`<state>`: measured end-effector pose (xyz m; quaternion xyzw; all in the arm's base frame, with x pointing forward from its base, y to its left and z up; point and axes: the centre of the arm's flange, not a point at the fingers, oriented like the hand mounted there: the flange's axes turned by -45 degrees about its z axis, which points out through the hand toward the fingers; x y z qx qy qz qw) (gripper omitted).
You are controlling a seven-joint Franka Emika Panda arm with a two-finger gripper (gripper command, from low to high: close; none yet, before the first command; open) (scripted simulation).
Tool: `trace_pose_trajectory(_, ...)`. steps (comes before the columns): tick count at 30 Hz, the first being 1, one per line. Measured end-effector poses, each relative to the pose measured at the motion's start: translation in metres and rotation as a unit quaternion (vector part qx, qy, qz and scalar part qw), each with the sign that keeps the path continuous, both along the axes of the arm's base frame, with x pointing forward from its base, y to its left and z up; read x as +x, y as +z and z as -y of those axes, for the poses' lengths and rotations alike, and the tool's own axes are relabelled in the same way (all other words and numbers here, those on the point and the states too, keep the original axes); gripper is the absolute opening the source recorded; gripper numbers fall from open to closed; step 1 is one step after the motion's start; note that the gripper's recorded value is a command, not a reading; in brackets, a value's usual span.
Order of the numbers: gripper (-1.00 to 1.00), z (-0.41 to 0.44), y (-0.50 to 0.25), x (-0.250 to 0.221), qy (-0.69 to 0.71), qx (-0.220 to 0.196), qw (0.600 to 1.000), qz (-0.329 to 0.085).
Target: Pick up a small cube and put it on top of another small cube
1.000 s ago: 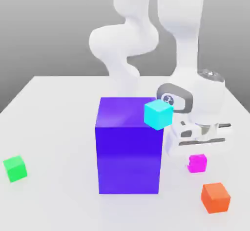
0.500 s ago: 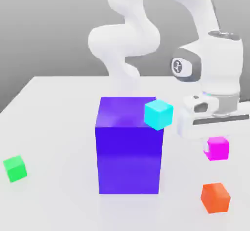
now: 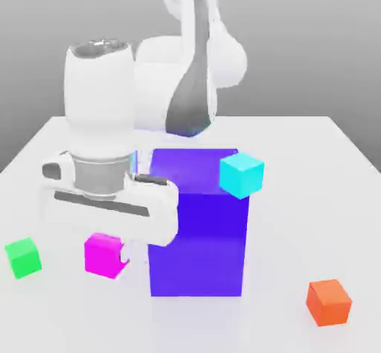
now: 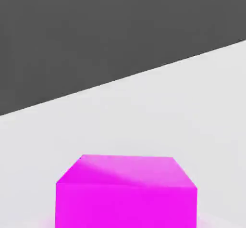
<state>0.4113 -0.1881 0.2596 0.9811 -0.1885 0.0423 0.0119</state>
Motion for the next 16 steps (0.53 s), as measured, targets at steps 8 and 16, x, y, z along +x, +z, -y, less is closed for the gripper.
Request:
trace_pose_trajectory(8, -1.00, 0.140, -0.025, -0.106, -0.077, 0.022, 0.996, -0.036)
trace_pose_trajectory(16, 1.00, 0.141, -0.078, -0.108, -0.073, 0.023, 0.996, -0.038)
